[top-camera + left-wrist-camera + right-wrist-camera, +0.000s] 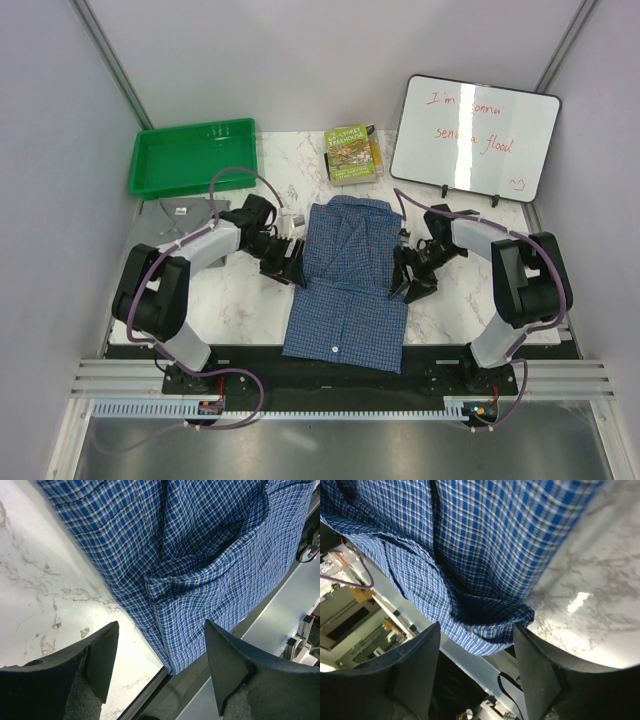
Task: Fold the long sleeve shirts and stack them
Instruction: Fold the shirt
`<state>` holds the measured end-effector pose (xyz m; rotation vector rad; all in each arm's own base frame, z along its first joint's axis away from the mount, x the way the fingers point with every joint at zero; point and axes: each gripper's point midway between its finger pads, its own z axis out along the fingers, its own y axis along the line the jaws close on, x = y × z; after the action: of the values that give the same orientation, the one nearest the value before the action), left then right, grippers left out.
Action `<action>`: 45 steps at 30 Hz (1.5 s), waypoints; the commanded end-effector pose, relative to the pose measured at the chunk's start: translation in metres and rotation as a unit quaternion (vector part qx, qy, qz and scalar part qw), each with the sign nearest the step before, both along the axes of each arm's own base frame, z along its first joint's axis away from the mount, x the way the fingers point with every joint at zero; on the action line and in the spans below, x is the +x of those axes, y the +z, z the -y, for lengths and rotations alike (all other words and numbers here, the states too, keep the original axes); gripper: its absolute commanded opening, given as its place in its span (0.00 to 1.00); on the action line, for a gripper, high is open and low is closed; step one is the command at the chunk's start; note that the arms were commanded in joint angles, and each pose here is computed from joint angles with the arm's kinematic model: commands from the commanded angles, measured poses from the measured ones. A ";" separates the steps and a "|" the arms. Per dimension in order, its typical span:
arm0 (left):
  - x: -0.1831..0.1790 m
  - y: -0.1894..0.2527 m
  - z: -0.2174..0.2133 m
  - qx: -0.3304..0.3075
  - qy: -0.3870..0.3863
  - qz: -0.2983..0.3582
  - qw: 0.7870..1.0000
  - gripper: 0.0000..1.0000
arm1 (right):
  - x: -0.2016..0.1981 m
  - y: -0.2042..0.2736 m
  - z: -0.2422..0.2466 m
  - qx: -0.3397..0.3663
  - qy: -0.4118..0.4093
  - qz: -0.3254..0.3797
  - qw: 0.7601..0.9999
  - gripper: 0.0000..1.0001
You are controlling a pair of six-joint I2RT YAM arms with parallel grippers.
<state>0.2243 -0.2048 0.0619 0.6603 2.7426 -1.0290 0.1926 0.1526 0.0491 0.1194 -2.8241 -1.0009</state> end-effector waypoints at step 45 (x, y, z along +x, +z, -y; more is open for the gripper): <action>-0.005 -0.003 0.035 -0.044 -0.062 0.039 0.996 0.02 | 0.037 0.007 -0.041 0.054 0.232 0.204 0.950 0.00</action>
<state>0.1930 -0.2381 0.0617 0.8841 2.6151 -1.1998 0.2265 0.2159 0.0822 1.1105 -2.8185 -1.2315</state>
